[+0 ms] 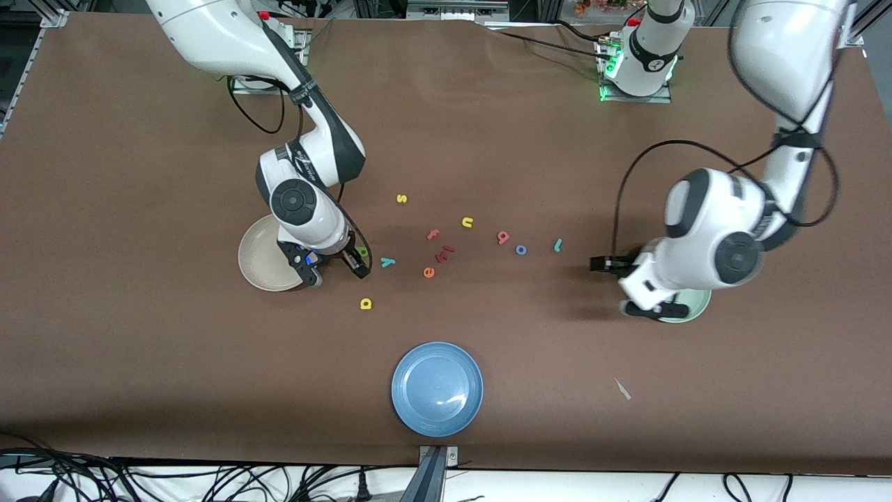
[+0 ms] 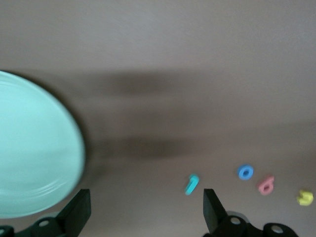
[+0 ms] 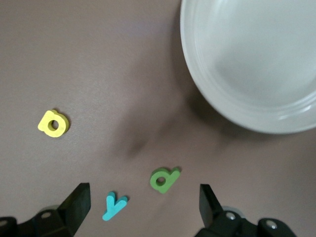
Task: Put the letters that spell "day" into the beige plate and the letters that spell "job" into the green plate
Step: 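Grasp the green d and cyan 1 with the right and left grippers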
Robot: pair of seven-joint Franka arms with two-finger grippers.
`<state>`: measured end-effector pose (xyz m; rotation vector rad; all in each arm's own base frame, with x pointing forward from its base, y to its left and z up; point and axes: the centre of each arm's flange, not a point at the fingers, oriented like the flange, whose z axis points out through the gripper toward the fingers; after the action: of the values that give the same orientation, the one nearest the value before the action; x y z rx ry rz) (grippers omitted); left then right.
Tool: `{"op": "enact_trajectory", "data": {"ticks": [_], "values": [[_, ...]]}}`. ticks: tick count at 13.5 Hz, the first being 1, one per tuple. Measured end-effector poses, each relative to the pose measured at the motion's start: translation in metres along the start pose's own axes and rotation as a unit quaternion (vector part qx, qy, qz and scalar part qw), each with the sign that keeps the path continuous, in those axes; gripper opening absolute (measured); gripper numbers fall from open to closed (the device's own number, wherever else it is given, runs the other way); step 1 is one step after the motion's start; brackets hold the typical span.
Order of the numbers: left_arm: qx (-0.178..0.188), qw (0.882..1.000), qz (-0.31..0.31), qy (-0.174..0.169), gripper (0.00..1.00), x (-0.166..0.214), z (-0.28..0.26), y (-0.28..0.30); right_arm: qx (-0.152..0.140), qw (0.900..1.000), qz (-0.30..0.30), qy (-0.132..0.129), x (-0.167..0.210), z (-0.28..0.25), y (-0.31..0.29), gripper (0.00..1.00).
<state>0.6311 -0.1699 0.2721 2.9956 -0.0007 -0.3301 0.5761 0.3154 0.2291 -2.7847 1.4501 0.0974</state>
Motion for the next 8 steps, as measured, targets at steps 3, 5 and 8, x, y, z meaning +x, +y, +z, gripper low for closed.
{"op": "enact_trajectory", "data": {"ticks": [3,5,8], "values": [[0.0,1.0,-0.005,0.031,0.97,-0.021,0.058,0.03,-0.005,1.0,0.016,0.0,-0.015,0.016,-0.001,0.84],[0.0,0.999,-0.006,0.039,0.78,-0.034,0.085,0.032,-0.009,1.0,0.018,0.0,-0.015,0.025,0.0,0.76],[0.007,1.0,-0.008,0.021,0.63,-0.047,0.107,0.031,-0.008,1.0,0.021,0.002,-0.011,0.04,0.006,0.72]]}}
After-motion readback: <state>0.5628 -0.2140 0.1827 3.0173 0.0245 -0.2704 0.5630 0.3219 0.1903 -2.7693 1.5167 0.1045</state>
